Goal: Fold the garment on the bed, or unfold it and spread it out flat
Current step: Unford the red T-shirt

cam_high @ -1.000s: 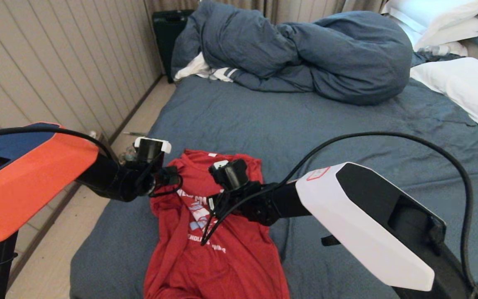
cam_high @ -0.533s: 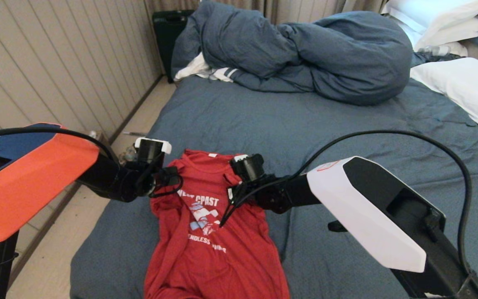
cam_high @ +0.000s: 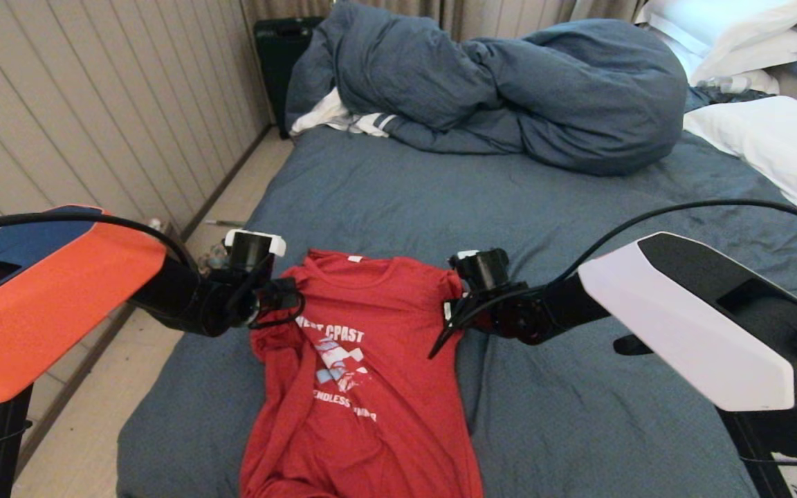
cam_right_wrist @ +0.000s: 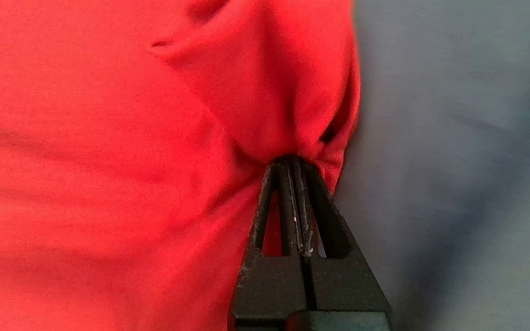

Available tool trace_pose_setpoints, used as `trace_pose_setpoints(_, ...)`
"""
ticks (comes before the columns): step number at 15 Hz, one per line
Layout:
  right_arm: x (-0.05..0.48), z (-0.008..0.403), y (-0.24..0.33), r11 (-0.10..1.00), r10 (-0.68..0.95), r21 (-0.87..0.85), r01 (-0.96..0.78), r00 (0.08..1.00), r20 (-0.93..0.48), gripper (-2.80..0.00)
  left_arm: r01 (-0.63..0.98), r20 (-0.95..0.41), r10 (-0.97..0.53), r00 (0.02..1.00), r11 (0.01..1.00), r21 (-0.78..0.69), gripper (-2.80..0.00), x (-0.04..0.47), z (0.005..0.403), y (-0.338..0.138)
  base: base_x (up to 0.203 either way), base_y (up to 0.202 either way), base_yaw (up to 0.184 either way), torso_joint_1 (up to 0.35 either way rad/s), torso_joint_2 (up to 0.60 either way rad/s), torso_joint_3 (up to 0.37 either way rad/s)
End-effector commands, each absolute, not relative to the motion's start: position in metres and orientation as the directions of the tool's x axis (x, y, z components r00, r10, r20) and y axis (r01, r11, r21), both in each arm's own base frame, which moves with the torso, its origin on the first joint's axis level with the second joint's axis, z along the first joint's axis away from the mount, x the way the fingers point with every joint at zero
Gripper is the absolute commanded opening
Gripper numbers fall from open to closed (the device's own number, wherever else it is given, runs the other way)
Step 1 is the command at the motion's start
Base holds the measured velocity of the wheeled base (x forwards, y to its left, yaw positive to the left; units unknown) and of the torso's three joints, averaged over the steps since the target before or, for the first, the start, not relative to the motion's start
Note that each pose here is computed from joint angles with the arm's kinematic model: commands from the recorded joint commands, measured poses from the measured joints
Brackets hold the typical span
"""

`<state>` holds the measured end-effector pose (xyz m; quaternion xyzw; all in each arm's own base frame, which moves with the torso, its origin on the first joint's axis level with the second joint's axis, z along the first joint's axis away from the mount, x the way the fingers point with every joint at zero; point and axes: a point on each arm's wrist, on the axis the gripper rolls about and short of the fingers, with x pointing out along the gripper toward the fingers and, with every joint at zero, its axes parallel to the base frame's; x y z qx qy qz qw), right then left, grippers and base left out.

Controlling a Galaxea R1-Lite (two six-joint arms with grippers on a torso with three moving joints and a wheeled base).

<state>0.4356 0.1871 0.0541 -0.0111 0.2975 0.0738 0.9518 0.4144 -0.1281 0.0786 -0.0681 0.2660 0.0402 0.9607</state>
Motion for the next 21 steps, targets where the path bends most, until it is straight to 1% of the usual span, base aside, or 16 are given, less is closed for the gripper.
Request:
trace_pose_setpoints(1,0.431,0.060,0.167,0.993,0.107,0.020,-0.115,0.820,-0.562,-2.80,-0.115,-0.515,0.043,0.856,0.987,-0.110,-2.80,0.414,0.078,-0.128,0.000,0.000,0.000,0.000,0.00,0.000)
trace_pose_setpoints(5,0.420,0.054,0.116,0.999,0.027,-0.017,-0.045,0.830,-0.557,-2.80,-0.116,-0.516,0.043,0.855,0.987,-0.111,-2.80,0.414,0.078,-0.128,0.000,0.000,0.000,0.000,0.00,0.000)
trace_pose_setpoints(8,0.417,0.054,0.079,0.999,-0.027,-0.041,0.007,0.855,-0.518,-2.80,-0.116,-0.516,0.043,0.855,0.987,-0.111,-2.80,0.414,0.078,-0.128,0.000,0.000,0.000,0.000,0.00,0.000)
trace_pose_setpoints(12,0.415,0.054,0.075,0.999,-0.034,-0.041,0.015,0.854,-0.520,-2.80,-0.118,-0.509,0.043,0.860,0.986,-0.117,-2.80,0.415,0.081,-0.128,0.000,0.000,0.000,0.000,0.00,0.000)
trace_pose_setpoints(15,0.414,0.073,0.076,1.000,-0.027,-0.027,0.015,0.877,-0.480,-2.80,-0.118,-0.504,0.042,0.863,0.986,-0.120,-2.80,0.413,0.084,-0.127,0.000,0.000,0.000,0.000,0.00,0.000)
trace_pose_setpoints(18,0.413,0.109,0.082,1.000,-0.004,-0.007,0.001,0.918,-0.396,-2.80,-0.112,-0.480,0.035,0.877,0.985,-0.133,-2.80,0.407,0.097,-0.125,0.000,0.000,0.000,0.000,0.00,0.000)
trace_pose_setpoints(21,0.413,0.143,0.119,0.996,0.083,0.015,-0.083,0.946,-0.312,-2.80,-0.108,-0.478,0.031,0.878,0.985,-0.136,-2.80,0.403,0.099,-0.125,0.000,0.000,0.000,0.000,0.00,0.000)
